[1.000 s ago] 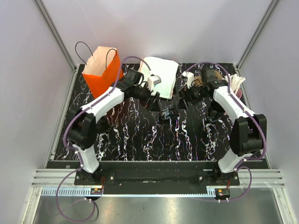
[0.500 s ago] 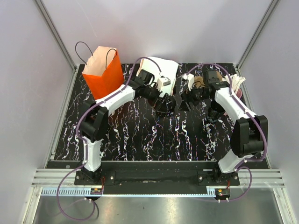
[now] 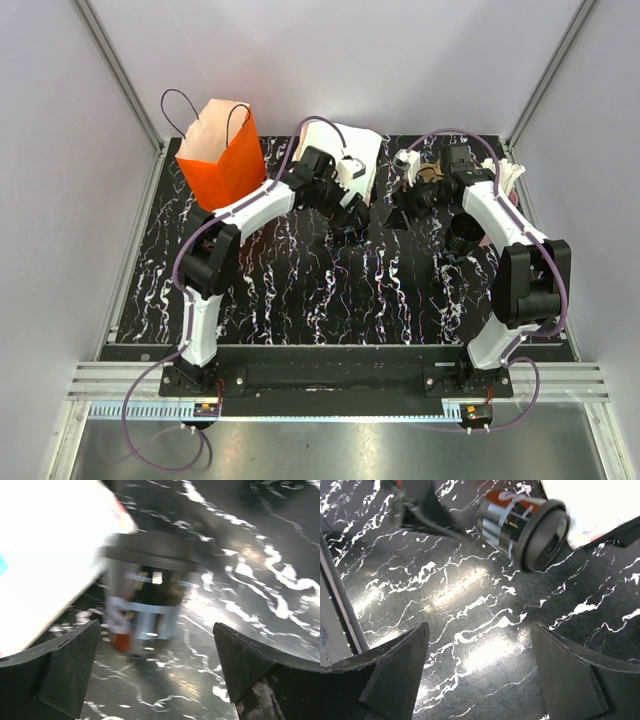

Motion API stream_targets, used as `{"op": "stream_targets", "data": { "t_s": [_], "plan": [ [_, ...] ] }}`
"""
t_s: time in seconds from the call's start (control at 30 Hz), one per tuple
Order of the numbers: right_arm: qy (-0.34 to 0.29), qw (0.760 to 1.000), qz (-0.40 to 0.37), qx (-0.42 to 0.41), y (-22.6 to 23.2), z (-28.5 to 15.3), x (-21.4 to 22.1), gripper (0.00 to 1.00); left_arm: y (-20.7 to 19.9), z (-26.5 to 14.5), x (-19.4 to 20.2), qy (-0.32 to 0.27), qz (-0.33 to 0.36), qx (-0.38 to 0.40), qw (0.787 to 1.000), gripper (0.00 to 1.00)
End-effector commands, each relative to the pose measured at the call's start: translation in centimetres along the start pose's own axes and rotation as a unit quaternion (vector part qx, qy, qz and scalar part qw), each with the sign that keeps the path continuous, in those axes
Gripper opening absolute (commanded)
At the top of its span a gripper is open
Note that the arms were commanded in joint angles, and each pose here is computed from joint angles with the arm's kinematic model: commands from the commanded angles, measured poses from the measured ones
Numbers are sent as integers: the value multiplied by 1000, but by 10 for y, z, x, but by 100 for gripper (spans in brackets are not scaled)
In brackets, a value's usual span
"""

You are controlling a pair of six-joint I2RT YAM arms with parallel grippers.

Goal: Pack the takeout coffee

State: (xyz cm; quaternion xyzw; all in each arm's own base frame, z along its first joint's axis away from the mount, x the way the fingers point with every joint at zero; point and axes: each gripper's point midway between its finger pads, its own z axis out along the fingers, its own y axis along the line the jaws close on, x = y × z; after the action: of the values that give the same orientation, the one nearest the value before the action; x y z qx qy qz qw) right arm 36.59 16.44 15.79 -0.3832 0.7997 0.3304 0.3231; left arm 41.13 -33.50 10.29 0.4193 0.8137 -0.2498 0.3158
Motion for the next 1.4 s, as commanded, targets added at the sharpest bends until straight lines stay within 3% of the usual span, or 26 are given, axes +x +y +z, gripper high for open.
{"op": "stream_targets", "data": {
  "t_s": [0.0, 0.17, 0.5, 0.8, 0.97, 1.1, 1.37],
  "plan": [
    [-29, 999, -15, -8, -1, -5, -22, 88, 33, -14, -42, -51, 53, -81, 994, 99],
    [-25, 999, 14, -22, -8, 6, -18, 87, 38, 0, -35, -35, 73, -74, 994, 99],
    [-21, 987, 112, -111, -16, 33, -2, 77, -1, 19, -4, -6, 73, 46, 996, 99],
    [5, 991, 90, -96, -32, 45, 19, 73, 0, 25, 7, 8, 60, 50, 997, 99],
    [5, 994, 71, -86, -31, 46, 31, 64, 1, 33, 6, 13, 45, 55, 997, 99],
    [-6, 999, 27, -39, -39, 46, 33, 64, -1, 34, -1, 10, 38, 64, 997, 99],
    [-2, 999, 25, 34, -57, 39, 24, 68, -7, 22, -31, -18, 32, 72, 997, 99]
  ]
}}
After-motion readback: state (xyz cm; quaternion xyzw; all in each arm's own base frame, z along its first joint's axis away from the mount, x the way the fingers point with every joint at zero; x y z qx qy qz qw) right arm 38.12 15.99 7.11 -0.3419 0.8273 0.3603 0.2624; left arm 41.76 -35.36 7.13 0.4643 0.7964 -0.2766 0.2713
